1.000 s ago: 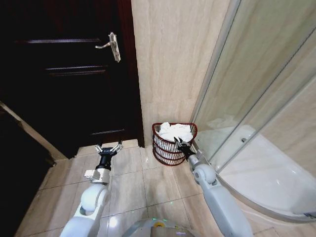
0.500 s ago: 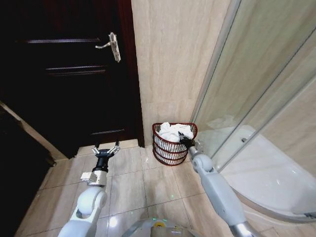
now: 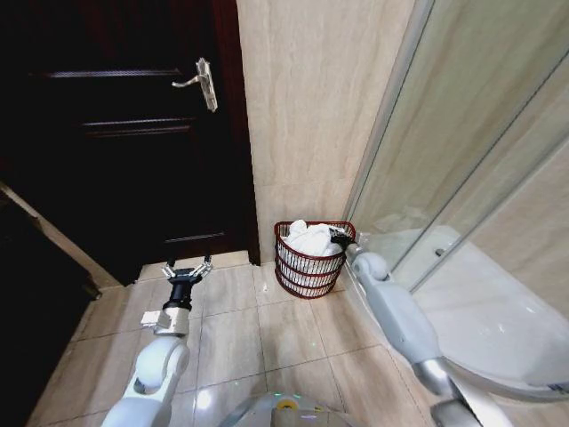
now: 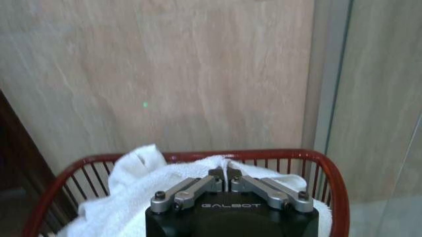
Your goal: Discard the used towel into the hamper.
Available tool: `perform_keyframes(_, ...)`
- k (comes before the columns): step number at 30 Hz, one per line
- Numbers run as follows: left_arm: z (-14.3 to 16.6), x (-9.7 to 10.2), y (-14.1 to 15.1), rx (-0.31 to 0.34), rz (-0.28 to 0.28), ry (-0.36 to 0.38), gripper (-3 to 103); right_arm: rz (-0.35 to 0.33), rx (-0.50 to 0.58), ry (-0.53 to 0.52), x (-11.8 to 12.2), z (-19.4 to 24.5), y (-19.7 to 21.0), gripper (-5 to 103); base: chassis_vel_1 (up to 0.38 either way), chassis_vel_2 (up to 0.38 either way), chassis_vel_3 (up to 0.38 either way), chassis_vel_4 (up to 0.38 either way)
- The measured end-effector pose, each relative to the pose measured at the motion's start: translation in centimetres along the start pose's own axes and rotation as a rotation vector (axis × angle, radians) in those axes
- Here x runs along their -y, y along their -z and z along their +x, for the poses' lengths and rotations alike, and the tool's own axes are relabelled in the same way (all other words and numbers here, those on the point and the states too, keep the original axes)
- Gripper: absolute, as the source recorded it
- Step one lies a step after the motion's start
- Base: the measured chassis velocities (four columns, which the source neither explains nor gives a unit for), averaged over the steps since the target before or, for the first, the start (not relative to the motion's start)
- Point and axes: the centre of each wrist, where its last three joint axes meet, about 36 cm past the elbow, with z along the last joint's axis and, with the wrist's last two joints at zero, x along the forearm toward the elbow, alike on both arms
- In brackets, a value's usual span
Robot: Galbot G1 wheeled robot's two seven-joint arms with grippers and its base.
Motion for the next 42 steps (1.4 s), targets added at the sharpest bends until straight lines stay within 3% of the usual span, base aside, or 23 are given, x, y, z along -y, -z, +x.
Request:
perform_keyframes(11,-0.3,0.3,0.4,0.013,0.006,0.000,100,0.071,-0.226,0.048,1.4,-2.6,2.2,2,0.000,0.000,0.000,0.000)
perform_keyframes(18,-0.1,-0.2,0.8,0.022,0.000,0.020,100,0.071,-0.300,0.079,2.6,-5.0,4.2,2,0.000,0.000,0.000,0.000)
perform_keyframes(25,0.2,-0.6,0.6,0.017,-0.003,0.035,100,0.110,-0.388,0.087,2.6,-7.9,3.3,2,0.000,0.000,0.000,0.000)
perform_keyframes(33,0.4,-1.1,0.6,0.019,-0.010,0.044,100,0.126,-0.429,0.087,1.5,-9.6,1.1,2,0.000,0.000,0.000,0.000)
perform_keyframes(41,0.4,-1.1,0.6,0.022,-0.009,0.043,100,0.147,-0.432,0.069,2.0,-9.6,-0.2,0,0.000,0.000,0.000,0.000)
perform_keyframes(42,0.3,-1.1,0.6,0.023,-0.008,0.042,100,0.153,-0.413,0.060,2.1,-9.3,0.0,5,0.000,0.000,0.000,0.000)
